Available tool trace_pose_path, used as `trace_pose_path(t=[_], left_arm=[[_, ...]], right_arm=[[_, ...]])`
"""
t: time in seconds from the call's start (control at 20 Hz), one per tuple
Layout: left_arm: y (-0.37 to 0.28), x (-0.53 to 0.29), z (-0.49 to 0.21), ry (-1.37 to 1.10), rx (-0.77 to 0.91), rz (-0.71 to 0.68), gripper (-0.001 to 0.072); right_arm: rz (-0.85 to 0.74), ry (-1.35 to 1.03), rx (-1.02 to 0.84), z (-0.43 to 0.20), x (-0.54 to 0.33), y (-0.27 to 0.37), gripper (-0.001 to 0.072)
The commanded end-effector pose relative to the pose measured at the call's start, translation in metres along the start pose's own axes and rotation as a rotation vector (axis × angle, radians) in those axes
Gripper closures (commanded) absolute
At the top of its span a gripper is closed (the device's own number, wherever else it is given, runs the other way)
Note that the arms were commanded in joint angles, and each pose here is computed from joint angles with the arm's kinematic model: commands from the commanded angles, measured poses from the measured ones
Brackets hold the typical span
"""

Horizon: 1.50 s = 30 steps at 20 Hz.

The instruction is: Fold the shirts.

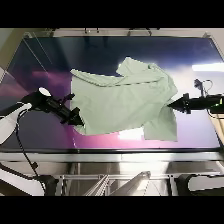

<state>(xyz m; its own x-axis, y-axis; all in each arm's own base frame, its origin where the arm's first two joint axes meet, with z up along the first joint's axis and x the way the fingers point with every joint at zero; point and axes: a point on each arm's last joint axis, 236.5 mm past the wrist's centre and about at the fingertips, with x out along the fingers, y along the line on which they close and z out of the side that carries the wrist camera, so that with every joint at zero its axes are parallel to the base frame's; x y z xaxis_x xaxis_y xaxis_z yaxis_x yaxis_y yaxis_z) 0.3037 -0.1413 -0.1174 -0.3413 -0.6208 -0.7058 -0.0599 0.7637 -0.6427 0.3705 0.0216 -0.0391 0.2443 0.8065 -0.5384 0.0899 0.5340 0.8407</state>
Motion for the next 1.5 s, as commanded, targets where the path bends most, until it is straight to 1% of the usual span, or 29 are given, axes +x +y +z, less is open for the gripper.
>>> trace_pose_path(t=[0.0, 0.05, 0.1, 0.15, 0.2, 0.25, 0.3, 0.35, 0.4, 0.5, 0.55, 0.6, 0.65, 0.75, 0.85, 0.95, 1.0, 1.1, 1.25, 1.35, 1.45], left_arm=[[-0.043, -0.028, 0.000, -0.033, 0.098, -0.046, 0.0689], [-0.061, -0.051, 0.002, -0.109, 0.130, -0.084, 0.0688], [-0.086, -0.078, 0.001, -0.191, 0.185, -0.152, 0.0688], [-0.123, -0.112, -0.008, -0.284, 0.275, -0.248, 0.0688], [-0.157, -0.147, -0.022, -0.377, 0.355, -0.339, 0.0689], [-0.193, -0.186, -0.043, -0.492, 0.449, -0.416, 0.0689], [-0.223, -0.221, -0.068, -0.605, 0.538, -0.457, 0.0689], [-0.247, -0.253, -0.097, -0.721, 0.638, -0.440, 0.0688], [-0.266, -0.280, -0.125, -0.834, 0.723, -0.386, 0.0688], [-0.301, -0.335, -0.178, -1.107, 0.858, -0.212, 0.0686], [-0.317, -0.362, -0.203, -1.255, 0.900, -0.108, 0.0682], [-0.329, -0.382, -0.224, -1.369, 0.928, -0.015, 0.0682], [-0.340, -0.397, -0.241, -1.449, 0.951, 0.058, 0.0682], [-0.353, -0.408, -0.253, -1.470, 1.002, 0.085, 0.0682], [-0.339, -0.424, -0.231, -1.433, 0.964, 0.044, 0.0681], [-0.302, -0.425, -0.184, -1.317, 0.864, -0.050, 0.0681], [-0.280, -0.419, -0.154, -1.245, 0.805, -0.100, 0.0681], [-0.230, -0.390, -0.080, -1.087, 0.669, -0.174, 0.0681], [-0.158, -0.328, 0.020, -0.890, 0.521, -0.215, 0.0682], [-0.118, -0.291, 0.077, -0.790, 0.440, -0.237, 0.0682], [-0.091, -0.258, 0.126, -0.714, 0.405, -0.274, 0.0690]], right_arm=[[-0.055, -0.017, 0.043, -0.017, -0.052, 0.001, 0.0690], [-0.053, -0.055, 0.048, -0.018, -0.069, 0.009, 0.0690], [-0.042, -0.101, 0.036, -0.016, -0.084, 0.021, 0.0690], [-0.008, -0.162, 0.003, -0.012, -0.099, 0.043, 0.0690], [0.065, -0.241, -0.069, -0.008, -0.117, 0.079, 0.0690], [0.169, -0.347, -0.172, -0.005, -0.140, 0.130, 0.0690], [0.281, -0.455, -0.304, -0.008, -0.165, 0.186, 0.0690], [0.375, -0.570, -0.476, -0.023, -0.194, 0.246, 0.0690], [0.399, -0.689, -0.623, -0.039, -0.220, 0.295, 0.0689], [0.329, -0.936, -0.808, -0.065, -0.262, 0.365, 0.0689], [0.320, -1.009, -0.905, -0.087, -0.273, 0.400, 0.0689], [0.344, -1.033, -0.998, -0.108, -0.278, 0.431, 0.0689], [0.351, -1.060, -1.050, -0.119, -0.284, 0.452, 0.0689], [0.292, -1.172, -1.081, -0.115, -0.304, 0.474, 0.0689], [0.175, -1.196, -1.046, -0.095, -0.308, 0.460, 0.0689], [0.067, -1.104, -0.936, -0.058, -0.292, 0.416, 0.0690], [0.048, -1.050, -0.881, -0.035, -0.278, 0.393, 0.0690], [0.015, -0.925, -0.764, 0.017, -0.233, 0.341, 0.0689], [-0.029, -0.732, -0.617, 0.087, -0.136, 0.257, 0.0689], [-0.029, -0.657, -0.494, 0.134, -0.074, 0.196, 0.0690], [0.024, -0.634, -0.405, 0.165, -0.032, 0.151, 0.0690]])
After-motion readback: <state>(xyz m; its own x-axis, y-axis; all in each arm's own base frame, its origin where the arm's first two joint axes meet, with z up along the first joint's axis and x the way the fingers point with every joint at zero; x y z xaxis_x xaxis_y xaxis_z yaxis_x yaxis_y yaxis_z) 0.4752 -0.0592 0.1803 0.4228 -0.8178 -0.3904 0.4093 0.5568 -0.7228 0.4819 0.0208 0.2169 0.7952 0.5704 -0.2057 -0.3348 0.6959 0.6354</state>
